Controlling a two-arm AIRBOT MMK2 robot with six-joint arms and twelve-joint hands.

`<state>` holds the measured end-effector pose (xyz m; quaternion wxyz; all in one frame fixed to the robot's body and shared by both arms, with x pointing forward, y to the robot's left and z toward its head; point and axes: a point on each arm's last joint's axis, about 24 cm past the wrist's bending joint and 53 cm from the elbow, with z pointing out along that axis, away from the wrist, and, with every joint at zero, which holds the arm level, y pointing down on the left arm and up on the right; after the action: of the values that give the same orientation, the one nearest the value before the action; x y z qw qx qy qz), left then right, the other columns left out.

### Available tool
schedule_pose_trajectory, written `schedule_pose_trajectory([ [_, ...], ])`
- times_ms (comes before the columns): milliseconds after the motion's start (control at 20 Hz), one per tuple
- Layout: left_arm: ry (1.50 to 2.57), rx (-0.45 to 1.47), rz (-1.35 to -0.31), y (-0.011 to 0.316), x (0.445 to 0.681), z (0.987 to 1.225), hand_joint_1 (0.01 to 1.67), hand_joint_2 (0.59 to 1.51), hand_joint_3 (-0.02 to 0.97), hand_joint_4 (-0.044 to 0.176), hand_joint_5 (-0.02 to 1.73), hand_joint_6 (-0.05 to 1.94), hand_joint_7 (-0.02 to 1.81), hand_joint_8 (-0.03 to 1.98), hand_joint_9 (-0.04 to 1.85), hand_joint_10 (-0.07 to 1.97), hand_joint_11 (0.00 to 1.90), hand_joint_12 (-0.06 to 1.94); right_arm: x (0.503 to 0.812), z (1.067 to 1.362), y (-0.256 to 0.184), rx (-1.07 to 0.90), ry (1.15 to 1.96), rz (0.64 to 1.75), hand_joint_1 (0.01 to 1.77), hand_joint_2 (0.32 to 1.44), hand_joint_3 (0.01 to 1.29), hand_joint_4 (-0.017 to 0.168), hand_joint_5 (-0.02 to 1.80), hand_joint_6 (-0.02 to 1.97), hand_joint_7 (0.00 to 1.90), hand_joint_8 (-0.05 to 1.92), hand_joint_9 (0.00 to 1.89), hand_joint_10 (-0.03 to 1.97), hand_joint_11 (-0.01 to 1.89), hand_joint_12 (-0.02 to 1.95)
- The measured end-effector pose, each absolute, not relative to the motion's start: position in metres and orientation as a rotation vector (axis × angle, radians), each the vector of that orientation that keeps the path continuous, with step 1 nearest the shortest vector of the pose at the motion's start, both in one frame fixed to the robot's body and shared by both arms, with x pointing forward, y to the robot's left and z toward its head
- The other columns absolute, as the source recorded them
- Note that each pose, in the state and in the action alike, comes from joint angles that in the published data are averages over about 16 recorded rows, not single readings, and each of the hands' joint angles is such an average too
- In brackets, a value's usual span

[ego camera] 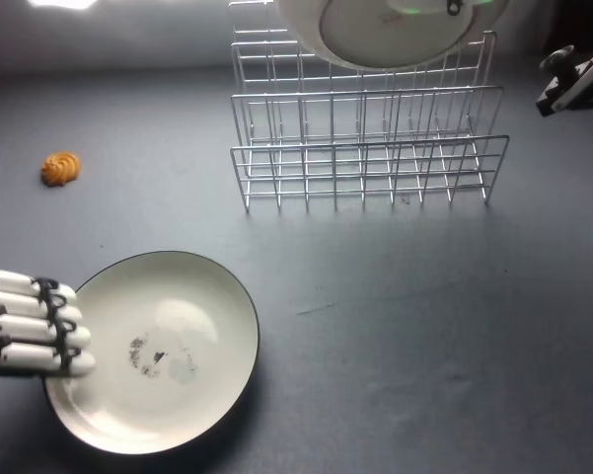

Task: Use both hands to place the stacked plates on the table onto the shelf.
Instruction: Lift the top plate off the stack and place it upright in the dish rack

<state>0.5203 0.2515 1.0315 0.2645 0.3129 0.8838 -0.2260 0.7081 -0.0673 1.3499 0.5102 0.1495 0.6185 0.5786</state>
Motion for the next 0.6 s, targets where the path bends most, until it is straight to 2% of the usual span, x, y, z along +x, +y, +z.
schedule_pose_trajectory([
  [300, 2.434, 0.698, -0.525, 0.264, 0.531, 1.025, 0.02, 1.082, 0.019, 0.003, 0.03, 0.01, 0.00, 0.00, 0.02, 0.01, 0.02, -0.01, 0.719, 1.342, -0.065, 0.385, 1.511, 1.391, 1.31, 1.01, 0.01, -0.002, 0.86, 1.19, 1.00, 0.94, 1.19, 0.13, 0.85, 0.87],
  [600, 2.466, 0.632, -0.496, 0.272, 0.530, 1.021, 0.02, 1.077, 0.019, 0.004, 0.04, 0.01, -0.01, -0.01, 0.02, 0.01, 0.02, -0.01, 0.733, 1.328, -0.059, 0.393, 1.564, 1.372, 1.30, 1.01, 0.01, -0.003, 0.86, 1.17, 1.01, 0.92, 1.22, 0.06, 0.85, 0.86],
])
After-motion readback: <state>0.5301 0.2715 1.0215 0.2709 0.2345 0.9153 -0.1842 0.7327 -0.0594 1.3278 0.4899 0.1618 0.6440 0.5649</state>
